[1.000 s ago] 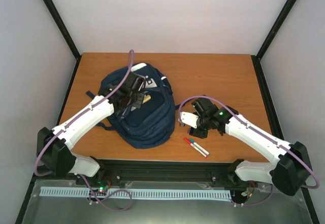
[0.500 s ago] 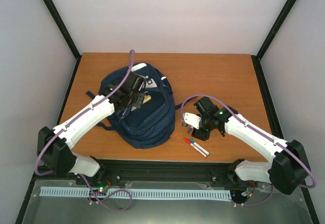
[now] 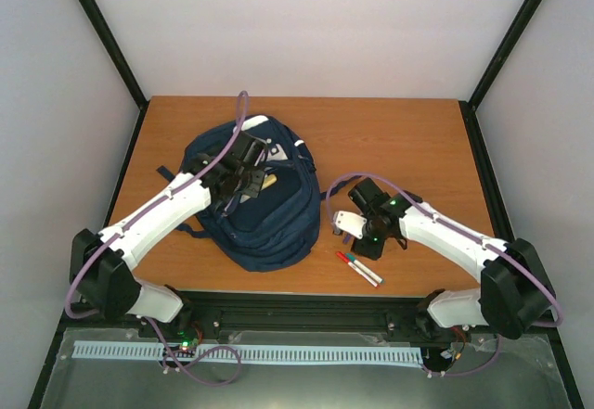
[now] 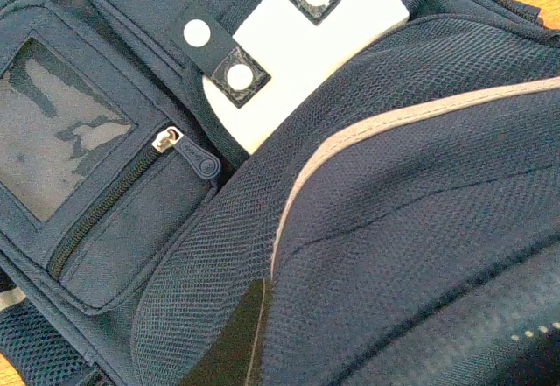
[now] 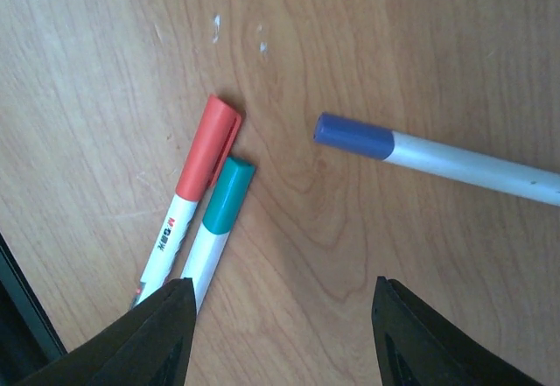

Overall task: Pack the student bag
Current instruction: Pick up the stationery from the center of the board.

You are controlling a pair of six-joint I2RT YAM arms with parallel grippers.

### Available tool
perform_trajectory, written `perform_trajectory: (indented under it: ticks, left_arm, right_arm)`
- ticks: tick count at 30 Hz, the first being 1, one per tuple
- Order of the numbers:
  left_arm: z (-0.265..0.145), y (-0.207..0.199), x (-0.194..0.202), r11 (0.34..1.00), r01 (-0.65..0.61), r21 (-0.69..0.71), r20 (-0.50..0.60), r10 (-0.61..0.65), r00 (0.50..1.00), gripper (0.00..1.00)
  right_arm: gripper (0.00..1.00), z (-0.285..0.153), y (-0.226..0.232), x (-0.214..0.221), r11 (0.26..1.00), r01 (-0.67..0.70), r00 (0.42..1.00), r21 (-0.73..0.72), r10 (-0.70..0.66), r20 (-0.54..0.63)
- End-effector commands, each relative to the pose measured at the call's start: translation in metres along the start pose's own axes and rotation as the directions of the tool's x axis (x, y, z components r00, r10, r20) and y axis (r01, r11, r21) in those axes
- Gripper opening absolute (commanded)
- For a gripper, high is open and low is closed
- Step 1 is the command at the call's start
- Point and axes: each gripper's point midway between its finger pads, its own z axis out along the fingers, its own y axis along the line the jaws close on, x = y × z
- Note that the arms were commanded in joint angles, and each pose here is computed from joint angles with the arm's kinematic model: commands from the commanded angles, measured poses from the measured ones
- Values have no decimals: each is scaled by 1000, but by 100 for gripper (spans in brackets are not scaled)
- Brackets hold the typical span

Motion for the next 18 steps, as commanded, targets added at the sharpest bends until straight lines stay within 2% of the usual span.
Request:
perform_trajectory:
  ticks: [1,18]
  left_arm:
    - [-6,0,-21,999,44,-3,53,-44,998,3]
    - [-4,3,-19,999,40,-19,49,-39,998,3]
  right_arm:
    - [56,10,3,20,1000,-12,997,-2,12,-77]
    - [57,41,28,49,996,23,986,-87,-37,-165]
